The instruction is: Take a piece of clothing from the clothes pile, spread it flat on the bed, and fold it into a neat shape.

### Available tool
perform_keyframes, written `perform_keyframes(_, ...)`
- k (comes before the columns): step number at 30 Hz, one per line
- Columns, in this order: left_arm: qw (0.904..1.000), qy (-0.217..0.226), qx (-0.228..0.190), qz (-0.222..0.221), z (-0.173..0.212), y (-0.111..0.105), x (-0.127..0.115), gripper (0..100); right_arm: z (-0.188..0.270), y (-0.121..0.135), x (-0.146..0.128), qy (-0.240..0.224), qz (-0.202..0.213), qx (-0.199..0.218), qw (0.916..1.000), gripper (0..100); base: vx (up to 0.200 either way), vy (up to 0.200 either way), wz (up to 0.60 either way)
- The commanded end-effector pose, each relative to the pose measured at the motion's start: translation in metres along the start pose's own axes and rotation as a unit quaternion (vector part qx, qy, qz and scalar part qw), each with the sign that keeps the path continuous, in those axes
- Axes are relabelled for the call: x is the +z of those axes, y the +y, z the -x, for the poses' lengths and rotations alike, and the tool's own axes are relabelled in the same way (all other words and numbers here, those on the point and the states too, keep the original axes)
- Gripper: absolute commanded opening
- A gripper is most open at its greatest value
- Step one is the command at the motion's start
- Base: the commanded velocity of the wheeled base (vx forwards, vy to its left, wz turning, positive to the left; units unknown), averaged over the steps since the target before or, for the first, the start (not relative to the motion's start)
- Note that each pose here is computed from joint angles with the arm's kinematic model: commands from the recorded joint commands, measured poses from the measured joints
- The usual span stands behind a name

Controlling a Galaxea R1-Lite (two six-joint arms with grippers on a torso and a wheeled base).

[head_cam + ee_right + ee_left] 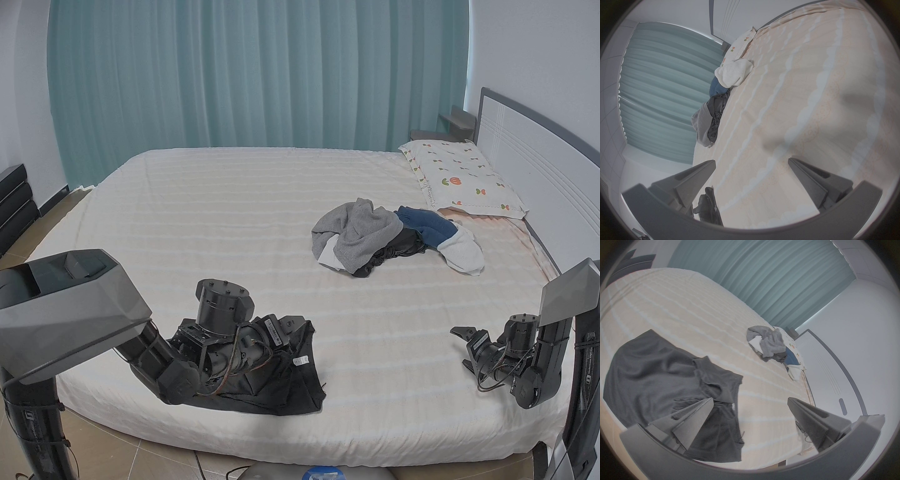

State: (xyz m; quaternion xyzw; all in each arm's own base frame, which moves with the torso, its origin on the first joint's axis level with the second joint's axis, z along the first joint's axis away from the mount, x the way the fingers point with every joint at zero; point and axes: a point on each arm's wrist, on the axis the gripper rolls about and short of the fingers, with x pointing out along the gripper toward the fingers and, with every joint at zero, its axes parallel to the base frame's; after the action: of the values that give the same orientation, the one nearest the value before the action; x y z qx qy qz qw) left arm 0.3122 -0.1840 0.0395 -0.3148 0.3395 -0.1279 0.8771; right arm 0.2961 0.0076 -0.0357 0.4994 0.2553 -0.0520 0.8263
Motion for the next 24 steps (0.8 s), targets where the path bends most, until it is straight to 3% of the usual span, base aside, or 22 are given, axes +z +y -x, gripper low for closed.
perform_keyframes(1,0.9993,-0.008,0.032,0.018,0.007,0.025,0.010,100,0.000,0.001,0.000,-0.001,0.002,0.005,1.0000,100,0.000,0.000,0.00)
perform_keyframes(6,0.9970,-0.006,0.065,0.041,0.011,0.051,0.015,100,0.000,0.001,0.000,-0.001,0.002,0.005,1.0000,100,0.000,0.000,0.00)
perform_keyframes(14,0.9965,0.010,0.065,0.052,0.018,0.064,0.009,100,0.000,0.001,-0.001,-0.001,0.002,0.004,1.0000,100,0.000,0.000,0.00)
perform_keyframes(20,0.9952,0.005,0.077,0.061,0.014,0.073,0.014,100,0.000,0.001,-0.001,-0.001,0.003,0.004,1.0000,100,-0.200,0.000,0.00)
perform_keyframes(24,0.9943,0.003,0.085,0.064,0.013,0.080,0.015,100,-0.003,-0.003,-0.005,0.006,0.022,-0.003,0.9997,100,0.000,0.000,0.00)
